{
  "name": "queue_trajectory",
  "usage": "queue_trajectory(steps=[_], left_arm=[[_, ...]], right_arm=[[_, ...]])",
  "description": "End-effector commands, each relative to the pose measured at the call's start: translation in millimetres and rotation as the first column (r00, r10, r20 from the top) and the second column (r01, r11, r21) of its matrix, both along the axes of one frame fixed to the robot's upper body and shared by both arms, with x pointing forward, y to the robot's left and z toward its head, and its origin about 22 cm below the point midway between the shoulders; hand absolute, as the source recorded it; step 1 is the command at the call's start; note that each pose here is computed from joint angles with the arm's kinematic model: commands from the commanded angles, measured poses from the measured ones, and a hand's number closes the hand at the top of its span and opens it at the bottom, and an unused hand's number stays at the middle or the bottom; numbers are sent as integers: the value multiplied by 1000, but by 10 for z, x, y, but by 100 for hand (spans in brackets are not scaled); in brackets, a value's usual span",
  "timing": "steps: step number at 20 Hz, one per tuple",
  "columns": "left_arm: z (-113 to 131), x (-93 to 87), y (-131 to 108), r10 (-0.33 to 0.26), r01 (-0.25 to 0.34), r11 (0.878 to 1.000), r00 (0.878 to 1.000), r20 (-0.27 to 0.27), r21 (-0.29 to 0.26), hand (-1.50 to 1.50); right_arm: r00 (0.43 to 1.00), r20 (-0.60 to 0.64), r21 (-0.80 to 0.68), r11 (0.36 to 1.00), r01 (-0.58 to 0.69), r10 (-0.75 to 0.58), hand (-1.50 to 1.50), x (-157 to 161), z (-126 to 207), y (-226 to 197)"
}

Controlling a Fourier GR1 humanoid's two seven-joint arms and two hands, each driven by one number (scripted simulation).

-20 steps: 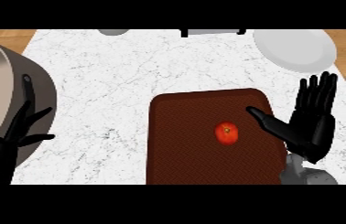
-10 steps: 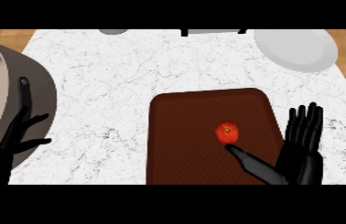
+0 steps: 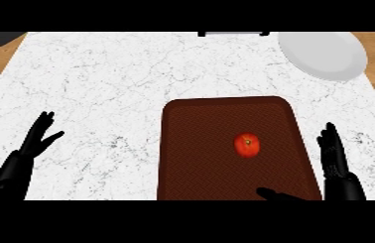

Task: Pick the tomato from the tray and place it in the plate

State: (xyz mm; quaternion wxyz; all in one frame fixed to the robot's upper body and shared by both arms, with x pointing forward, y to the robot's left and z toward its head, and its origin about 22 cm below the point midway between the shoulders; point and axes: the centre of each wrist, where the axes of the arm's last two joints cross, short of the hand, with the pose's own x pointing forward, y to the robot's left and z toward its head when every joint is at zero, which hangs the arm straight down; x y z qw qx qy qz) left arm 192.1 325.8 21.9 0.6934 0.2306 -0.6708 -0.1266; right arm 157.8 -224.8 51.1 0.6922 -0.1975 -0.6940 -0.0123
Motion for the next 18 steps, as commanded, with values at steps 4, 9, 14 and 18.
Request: queue_trajectory(steps=[4, 9, 14, 18], left_arm=[[-158, 100, 77, -30, 30, 999, 999, 11, -10, 0], [-231, 197, 69, -56, 56, 998, 998, 1, -32, 0], [-295, 240, 31, -53, 53, 998, 999, -3, -17, 0], [-111, 385, 179, -42, 43, 999, 999, 9, -15, 0]], right_arm=[[964, -262, -114, 990, -78, 45, -150, 118, 516, -119], [920, -379, -119, 981, -153, 97, -150, 470, 674, -95], [854, -504, -205, 944, -259, 125, -150, 612, 537, -60], [818, -548, -189, 926, -326, 176, -150, 868, 288, 54]])
